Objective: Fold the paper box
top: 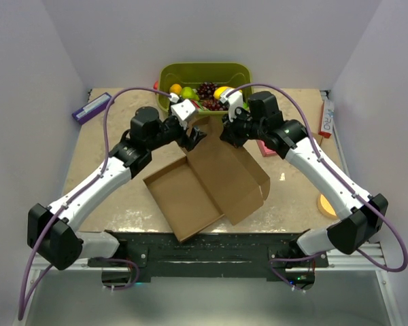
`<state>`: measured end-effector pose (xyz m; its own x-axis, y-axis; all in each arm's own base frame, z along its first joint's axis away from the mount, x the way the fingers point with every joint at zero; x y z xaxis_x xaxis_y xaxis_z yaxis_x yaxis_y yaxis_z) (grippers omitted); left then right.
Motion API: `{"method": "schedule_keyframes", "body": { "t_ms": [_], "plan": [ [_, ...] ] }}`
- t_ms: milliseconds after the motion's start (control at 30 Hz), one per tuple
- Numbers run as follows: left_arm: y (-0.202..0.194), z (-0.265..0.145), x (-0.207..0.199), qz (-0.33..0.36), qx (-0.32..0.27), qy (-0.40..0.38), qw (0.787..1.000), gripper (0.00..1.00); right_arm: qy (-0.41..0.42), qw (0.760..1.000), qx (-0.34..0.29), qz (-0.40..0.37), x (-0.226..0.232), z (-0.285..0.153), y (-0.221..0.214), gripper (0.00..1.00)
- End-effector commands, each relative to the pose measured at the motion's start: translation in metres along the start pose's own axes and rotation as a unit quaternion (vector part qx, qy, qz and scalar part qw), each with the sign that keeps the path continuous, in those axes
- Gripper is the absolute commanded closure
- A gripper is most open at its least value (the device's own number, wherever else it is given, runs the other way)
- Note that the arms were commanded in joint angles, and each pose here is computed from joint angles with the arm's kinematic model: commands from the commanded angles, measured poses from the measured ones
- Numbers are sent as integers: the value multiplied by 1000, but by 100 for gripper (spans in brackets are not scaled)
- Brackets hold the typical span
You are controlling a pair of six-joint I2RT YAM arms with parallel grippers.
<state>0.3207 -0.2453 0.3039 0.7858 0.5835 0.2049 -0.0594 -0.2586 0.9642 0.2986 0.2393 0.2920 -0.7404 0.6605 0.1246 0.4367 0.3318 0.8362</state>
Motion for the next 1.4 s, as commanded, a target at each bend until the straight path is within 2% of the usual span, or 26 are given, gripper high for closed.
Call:
{"method": "schedule_keyframes", "body": {
  "t_ms": [0,167,200,267,300,400,500,533,600,633,700,733,867,900,1067,1133,1233,1367],
  "plan": [
    [32,5,6,8,-54,-6,999,32,53,998,31,-10,20,-8,-15,100],
    [28,11,1,4,-54,-26,998,49,53,998,33,-9,19,-8,-17,100],
    [28,13,-1,1,-54,-30,998,60,53,998,34,-8,19,-7,-17,100],
    [26,16,-1,-2,-52,-36,998,73,52,998,35,-8,20,-8,-16,100],
    [25,17,-2,-4,-52,-38,998,86,51,998,37,-7,19,-8,-17,100],
    [25,20,-2,-9,-54,-40,998,100,48,998,37,-6,19,-10,-18,100],
    [24,22,4,-18,-51,-22,998,100,38,999,34,-2,17,-12,-19,100],
    [23,23,6,-19,-49,-15,998,100,36,999,32,-2,17,-13,-18,96],
    [23,24,14,-29,-45,14,998,100,14,999,27,9,13,-15,-18,75],
    [23,24,16,-35,-43,24,998,100,7,1000,25,14,12,-17,-17,52],
    [20,23,30,-50,-32,73,996,100,-36,999,11,36,3,-22,-14,34],
    [20,22,36,-53,-29,91,994,100,-51,998,1,43,0,-26,-12,21],
    [15,18,59,-90,-15,176,980,100,-133,985,-57,91,-17,-42,-5,11],
    [11,17,66,-106,-10,199,974,100,-159,977,-92,105,-22,-55,4,10],
    [0,12,100,-157,13,273,949,100,-199,956,-161,141,-28,-89,21,4],
    [-4,9,110,-180,12,291,940,100,-238,940,-178,168,-36,-105,21,1],
    [-11,10,123,-202,10,313,928,100,-291,917,-177,207,-49,-119,12,1],
    [-21,9,141,-229,10,338,913,100,-335,908,-125,217,-69,-102,-20,1]
  ]
}}
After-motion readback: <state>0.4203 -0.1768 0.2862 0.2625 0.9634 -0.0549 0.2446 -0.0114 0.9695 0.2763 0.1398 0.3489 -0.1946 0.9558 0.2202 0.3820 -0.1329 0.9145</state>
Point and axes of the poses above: each gripper's point midway between its finger pads, its own z axis out along the fingers, its own x axis along the line the jaws close on, y = z × x, the point moved 3 cm from there along -z, back along the fingers, and after that the axes turned 5 degrees about z, right-handed, at the moved point
